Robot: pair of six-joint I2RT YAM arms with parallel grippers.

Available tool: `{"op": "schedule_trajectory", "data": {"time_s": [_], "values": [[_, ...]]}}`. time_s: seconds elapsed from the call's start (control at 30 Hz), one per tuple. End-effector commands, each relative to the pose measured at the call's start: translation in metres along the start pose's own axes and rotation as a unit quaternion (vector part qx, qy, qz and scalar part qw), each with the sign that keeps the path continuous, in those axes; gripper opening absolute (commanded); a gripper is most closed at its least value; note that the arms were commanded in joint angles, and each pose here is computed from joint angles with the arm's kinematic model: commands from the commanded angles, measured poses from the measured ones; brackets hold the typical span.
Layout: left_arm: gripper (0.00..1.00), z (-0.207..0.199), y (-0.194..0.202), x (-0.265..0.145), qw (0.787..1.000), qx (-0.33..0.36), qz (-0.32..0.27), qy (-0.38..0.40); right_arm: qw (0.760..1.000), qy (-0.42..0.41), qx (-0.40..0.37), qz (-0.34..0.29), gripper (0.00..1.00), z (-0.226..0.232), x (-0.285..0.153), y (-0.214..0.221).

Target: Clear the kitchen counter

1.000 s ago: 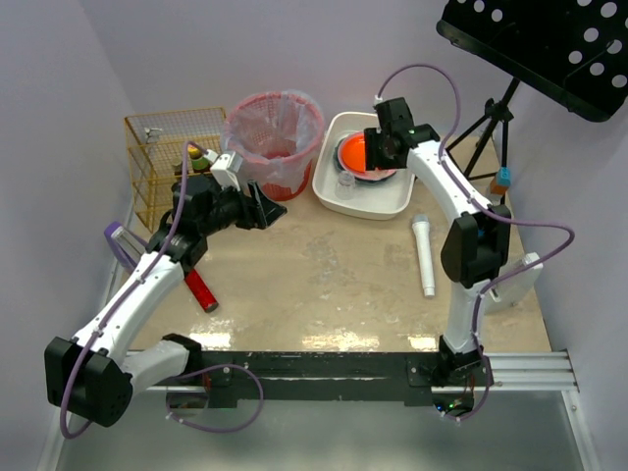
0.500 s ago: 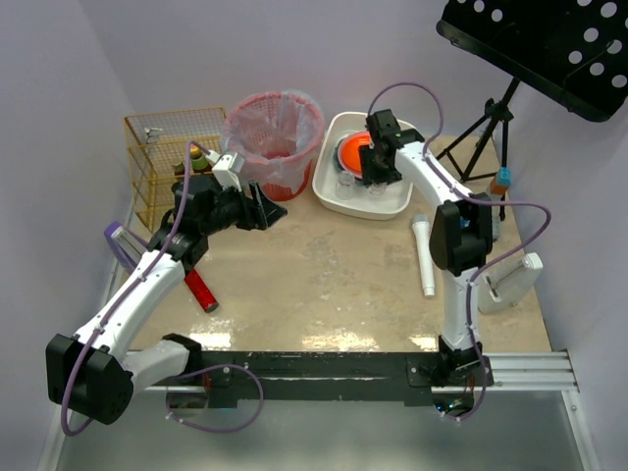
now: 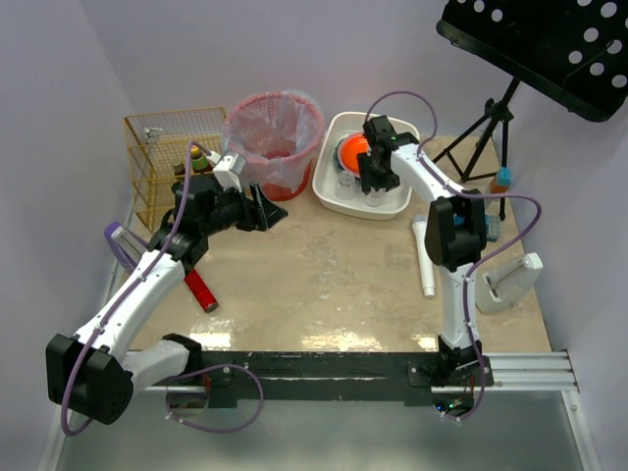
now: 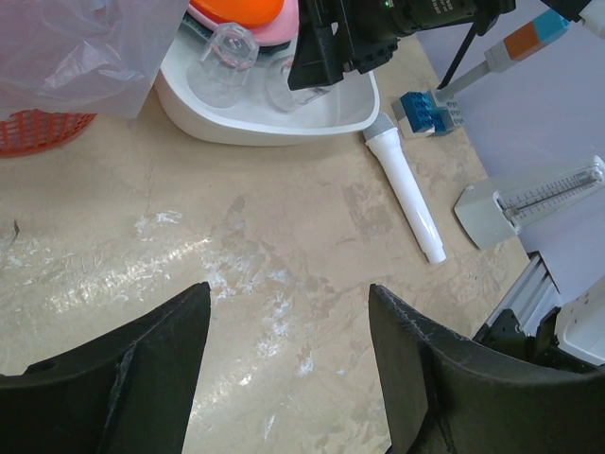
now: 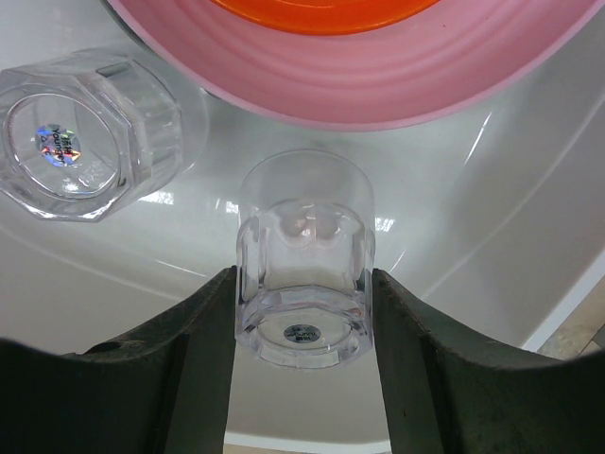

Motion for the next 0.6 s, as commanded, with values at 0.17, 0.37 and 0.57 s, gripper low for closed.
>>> {"op": "schedule_trajectory", "data": {"time_s": [0.17, 0.37, 0.57], "values": [[0.72, -0.0112, -0.0068, -0.0044, 1.0, 0.017, -0.01, 0.019, 1.0, 0.004, -0.004, -0.017, 0.55, -0.0041, -0.0061, -0.0124], [0.72, -0.0122, -0.0074, -0.0047, 1.0, 0.017, -0.01, 0.02, 1.0, 0.007, -0.004, -0.019, 0.73, -0.0046, -0.0042, -0.0126], [0.73, -0.0112, -0.006, -0.0042, 1.0, 0.015, -0.008, 0.02, 0.999, 0.015, 0.003, -0.032, 0.77, -0.008, -0.0093, -0.0182]]}}
Point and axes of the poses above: each gripper's point midway between its finger pads, its own x axis out along the fingers, its own z axis along the line the jaws close on, y = z × x, the point moved 1 cm from there along -x, back along the fingers, and after that the axes turned 14 degrees about -x, right-handed, at the moved point
